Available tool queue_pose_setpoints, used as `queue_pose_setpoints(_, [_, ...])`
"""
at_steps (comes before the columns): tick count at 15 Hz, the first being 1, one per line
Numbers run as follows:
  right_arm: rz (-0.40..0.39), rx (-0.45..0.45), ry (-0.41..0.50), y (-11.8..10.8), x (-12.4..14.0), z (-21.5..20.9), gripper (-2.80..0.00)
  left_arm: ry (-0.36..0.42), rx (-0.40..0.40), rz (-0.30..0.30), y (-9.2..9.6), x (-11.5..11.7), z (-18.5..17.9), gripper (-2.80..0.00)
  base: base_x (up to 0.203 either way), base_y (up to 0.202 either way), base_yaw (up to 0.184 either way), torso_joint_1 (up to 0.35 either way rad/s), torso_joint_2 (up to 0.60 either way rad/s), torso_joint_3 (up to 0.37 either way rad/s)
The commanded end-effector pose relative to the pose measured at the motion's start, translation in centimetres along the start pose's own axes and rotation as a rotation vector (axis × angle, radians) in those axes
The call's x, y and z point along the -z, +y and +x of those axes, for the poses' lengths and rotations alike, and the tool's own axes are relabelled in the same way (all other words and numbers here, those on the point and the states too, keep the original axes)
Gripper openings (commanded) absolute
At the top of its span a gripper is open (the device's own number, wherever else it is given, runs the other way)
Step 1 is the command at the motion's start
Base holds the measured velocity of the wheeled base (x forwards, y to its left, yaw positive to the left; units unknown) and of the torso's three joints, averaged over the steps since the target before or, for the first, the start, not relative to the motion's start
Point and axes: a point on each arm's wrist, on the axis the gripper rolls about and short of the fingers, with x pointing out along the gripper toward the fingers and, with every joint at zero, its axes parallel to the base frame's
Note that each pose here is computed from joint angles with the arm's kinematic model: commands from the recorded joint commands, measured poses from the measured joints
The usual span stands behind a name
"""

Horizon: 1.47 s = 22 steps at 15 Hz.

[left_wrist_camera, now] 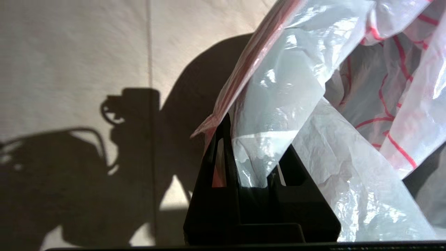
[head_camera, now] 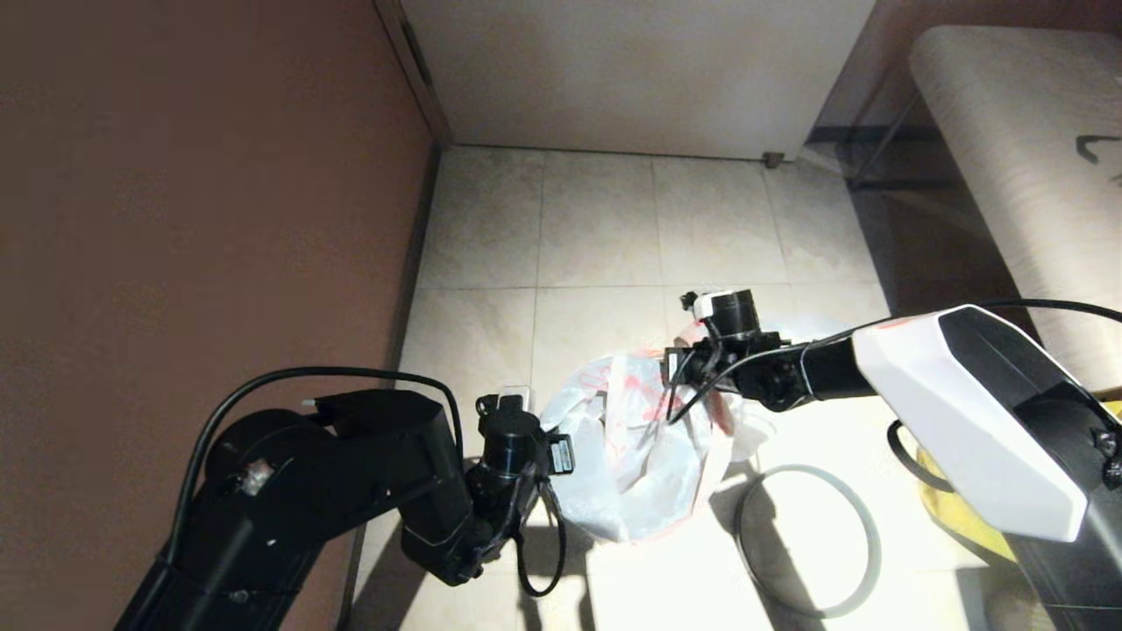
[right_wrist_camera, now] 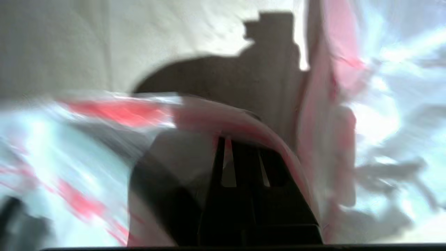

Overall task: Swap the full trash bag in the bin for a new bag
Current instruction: Put the new garbage bag on the trash can

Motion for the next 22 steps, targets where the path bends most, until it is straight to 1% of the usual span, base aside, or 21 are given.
queue_pose_setpoints(1, [0.0,0.009,0.01,-0.3,-0.6,-0.7,-2.8,-0.024,-0.043,-0.013,0.8,-0.2,0.8,-2.8,0.0,0.0,0.0,0.0,0.0,0.0])
queue_pose_setpoints(2, [0.007,0.013,0.0,-0.6,-1.2,-1.1,-2.8,-0.052,-0.082,-0.023,1.0,-0.7,1.2,-2.8,0.0,0.0,0.0,0.0,0.0,0.0])
queue_pose_setpoints(3, [0.016,0.016,-0.01,-0.8,-1.7,-1.5,-2.8,-0.067,-0.099,-0.028,1.1,-1.0,1.3,-2.8,0.0,0.0,0.0,0.0,0.0,0.0])
queue_pose_setpoints(6, [0.064,-0.001,-0.068,-0.6,-3.9,-3.8,-2.8,-0.1,-0.128,-0.027,0.9,-1.9,1.2,-2.8,0.0,0.0,0.0,0.0,0.0,0.0])
queue_pose_setpoints(8, [0.11,-0.02,-0.117,-0.3,-5.6,-5.8,-2.8,-0.119,-0.118,-0.028,0.6,-2.4,0.8,-2.8,0.0,0.0,0.0,0.0,0.0,0.0])
queue_pose_setpoints(10, [0.13,-0.024,-0.133,-0.5,-6.3,-7.4,-2.8,-0.145,-0.106,-0.029,-0.1,-3.4,-0.1,-2.8,0.0,0.0,0.0,0.0,0.0,0.0])
queue_pose_setpoints(11, [0.132,-0.025,-0.139,-0.6,-6.4,-8.4,-2.8,-0.154,-0.083,-0.025,-1.0,-3.7,-1.0,-2.8,0.0,0.0,0.0,0.0,0.0,0.0])
queue_pose_setpoints(12, [0.134,-0.026,-0.149,-0.8,-6.3,-9.1,-2.8,-0.163,-0.082,-0.018,-1.3,-3.7,-1.3,-2.8,0.0,0.0,0.0,0.0,0.0,0.0])
queue_pose_setpoints(13, [0.136,-0.029,-0.158,-0.8,-6.3,-9.5,-2.8,-0.176,-0.083,-0.012,-1.3,-3.9,-1.3,-2.8,0.0,0.0,0.0,0.0,0.0,0.0])
queue_pose_setpoints(15, [0.137,-0.026,-0.152,-1.0,-5.8,-9.6,-2.8,-0.177,-0.087,-0.004,-1.2,-3.6,-1.2,-2.8,0.0,0.0,0.0,0.0,0.0,0.0])
queue_pose_setpoints(16, [0.137,-0.025,-0.144,-0.9,-5.5,-9.7,-2.8,-0.172,-0.095,-0.003,-0.9,-3.4,-1.0,-2.8,0.0,0.0,0.0,0.0,0.0,0.0])
queue_pose_setpoints(18, [0.155,-0.039,-0.118,0.0,-4.7,-9.8,-2.8,-0.171,-0.12,-0.006,0.1,-3.3,-0.4,-2.8,0.0,0.0,0.0,0.0,0.0,0.0])
queue_pose_setpoints(20, [0.14,-0.054,-0.089,1.1,-3.7,-9.6,-2.8,-0.182,-0.154,-0.024,1.6,-3.6,0.6,-2.8,0.0,0.0,0.0,0.0,0.0,0.0])
queue_pose_setpoints(22, [0.125,-0.061,-0.061,2.3,-2.7,-9.2,-2.8,-0.221,-0.175,-0.087,3.0,-4.0,1.8,-2.8,0.0,0.0,0.0,0.0,0.0,0.0])
